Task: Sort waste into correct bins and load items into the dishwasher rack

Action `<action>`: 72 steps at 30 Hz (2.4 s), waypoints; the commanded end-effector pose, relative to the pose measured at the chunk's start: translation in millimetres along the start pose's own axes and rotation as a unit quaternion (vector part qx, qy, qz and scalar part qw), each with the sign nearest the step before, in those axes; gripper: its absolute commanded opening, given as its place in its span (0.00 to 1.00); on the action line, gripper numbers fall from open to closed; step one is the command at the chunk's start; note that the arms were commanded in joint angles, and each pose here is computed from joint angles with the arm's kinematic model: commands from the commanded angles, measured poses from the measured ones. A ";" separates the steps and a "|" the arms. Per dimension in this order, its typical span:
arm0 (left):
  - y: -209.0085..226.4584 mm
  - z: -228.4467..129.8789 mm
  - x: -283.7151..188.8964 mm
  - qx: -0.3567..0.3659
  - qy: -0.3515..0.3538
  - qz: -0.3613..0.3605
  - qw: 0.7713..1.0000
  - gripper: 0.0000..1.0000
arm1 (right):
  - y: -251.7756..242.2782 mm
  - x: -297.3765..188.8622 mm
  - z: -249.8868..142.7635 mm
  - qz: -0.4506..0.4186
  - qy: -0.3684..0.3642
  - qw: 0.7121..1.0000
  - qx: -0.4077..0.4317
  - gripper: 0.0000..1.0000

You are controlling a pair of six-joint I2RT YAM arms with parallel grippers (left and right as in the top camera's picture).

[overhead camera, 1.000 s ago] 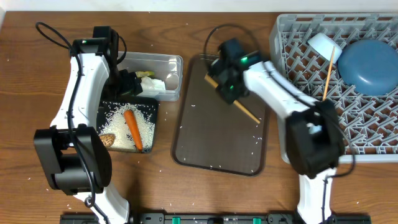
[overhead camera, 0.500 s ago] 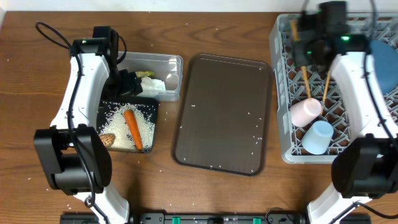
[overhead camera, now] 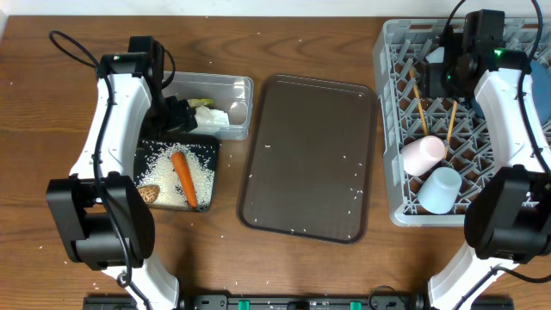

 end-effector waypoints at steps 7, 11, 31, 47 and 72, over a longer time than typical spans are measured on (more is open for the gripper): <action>-1.7 0.7 -2.5 -0.003 -0.004 0.000 1.000 0.98 | 13.2 -40.2 0.1 0.065 -0.028 0.996 0.053 0.94; -1.7 0.8 -2.5 -0.003 -0.004 0.000 1.000 0.98 | 38.4 -88.2 4.8 0.129 -0.083 0.988 -0.001 0.93; -1.7 0.8 -2.5 -0.003 -0.004 0.000 1.000 0.98 | 46.5 -175.0 14.6 0.101 -0.212 0.972 0.000 0.99; -1.7 0.7 -2.5 -0.003 -0.004 0.000 1.000 0.98 | 126.8 -195.3 -30.8 0.128 -0.218 0.959 -0.124 0.99; -1.7 0.7 -2.5 -0.003 -0.004 0.000 1.000 0.98 | 108.6 -82.4 -234.3 0.031 -0.509 0.857 -0.077 0.99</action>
Point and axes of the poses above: each gripper's point midway between its finger pads, its own x axis out along the fingers, its own y axis along the line the jaws close on, z = x × y, the point moved 7 cm from there along -x, back along the fingers, and after that the axes turned 8 degrees about -x, right-handed, at the moved point
